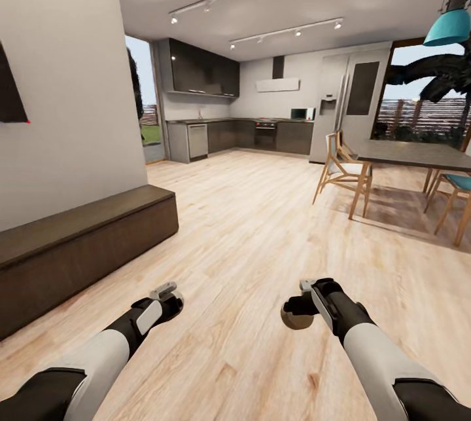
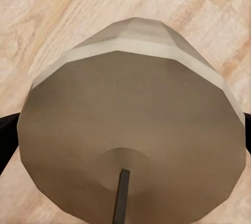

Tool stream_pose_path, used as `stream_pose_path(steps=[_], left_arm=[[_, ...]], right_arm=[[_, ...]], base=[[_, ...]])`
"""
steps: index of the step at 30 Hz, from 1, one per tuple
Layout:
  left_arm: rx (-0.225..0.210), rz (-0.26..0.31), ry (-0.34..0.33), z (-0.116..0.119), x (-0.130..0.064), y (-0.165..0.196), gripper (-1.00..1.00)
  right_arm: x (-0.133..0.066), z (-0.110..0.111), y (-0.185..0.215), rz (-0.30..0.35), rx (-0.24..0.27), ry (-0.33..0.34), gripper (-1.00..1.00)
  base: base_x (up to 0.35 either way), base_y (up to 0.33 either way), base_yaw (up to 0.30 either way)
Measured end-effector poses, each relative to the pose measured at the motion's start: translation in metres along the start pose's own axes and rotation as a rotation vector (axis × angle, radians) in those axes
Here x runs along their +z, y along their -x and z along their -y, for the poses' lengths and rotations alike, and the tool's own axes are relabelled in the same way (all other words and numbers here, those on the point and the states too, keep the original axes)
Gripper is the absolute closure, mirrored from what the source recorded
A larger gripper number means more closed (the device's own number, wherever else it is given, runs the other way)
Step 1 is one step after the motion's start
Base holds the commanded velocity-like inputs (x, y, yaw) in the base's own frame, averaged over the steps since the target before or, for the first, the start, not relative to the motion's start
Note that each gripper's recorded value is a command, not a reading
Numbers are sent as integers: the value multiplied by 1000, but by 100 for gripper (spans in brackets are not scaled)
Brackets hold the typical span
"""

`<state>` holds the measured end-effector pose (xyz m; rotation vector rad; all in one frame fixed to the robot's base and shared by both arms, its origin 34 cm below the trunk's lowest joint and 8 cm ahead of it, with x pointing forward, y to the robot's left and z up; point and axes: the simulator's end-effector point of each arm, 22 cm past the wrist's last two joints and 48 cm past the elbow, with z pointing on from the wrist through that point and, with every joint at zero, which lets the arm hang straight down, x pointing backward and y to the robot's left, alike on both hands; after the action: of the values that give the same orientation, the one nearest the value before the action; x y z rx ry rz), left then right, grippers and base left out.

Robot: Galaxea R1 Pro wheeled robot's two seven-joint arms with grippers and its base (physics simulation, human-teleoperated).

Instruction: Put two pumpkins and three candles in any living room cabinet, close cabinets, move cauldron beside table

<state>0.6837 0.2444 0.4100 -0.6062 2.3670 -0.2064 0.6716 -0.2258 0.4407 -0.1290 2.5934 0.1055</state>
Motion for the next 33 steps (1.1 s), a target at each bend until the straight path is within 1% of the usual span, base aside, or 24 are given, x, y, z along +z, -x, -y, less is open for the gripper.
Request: stream_pose_path(steps=[7, 27, 33], left_arm=[[-2, 0, 0, 0, -6, 0, 100], [1, 41, -27, 14, -29, 19, 100], [2, 35, -23, 18, -34, 26, 100]], right_arm=[[-9, 0, 6, 17, -3, -2, 100], [-36, -1, 25, 67, -10, -9, 100], [-42, -1, 33, 60, -8, -9, 100]], base=[[-1, -1, 158], [0, 0, 153], [0, 0, 85]])
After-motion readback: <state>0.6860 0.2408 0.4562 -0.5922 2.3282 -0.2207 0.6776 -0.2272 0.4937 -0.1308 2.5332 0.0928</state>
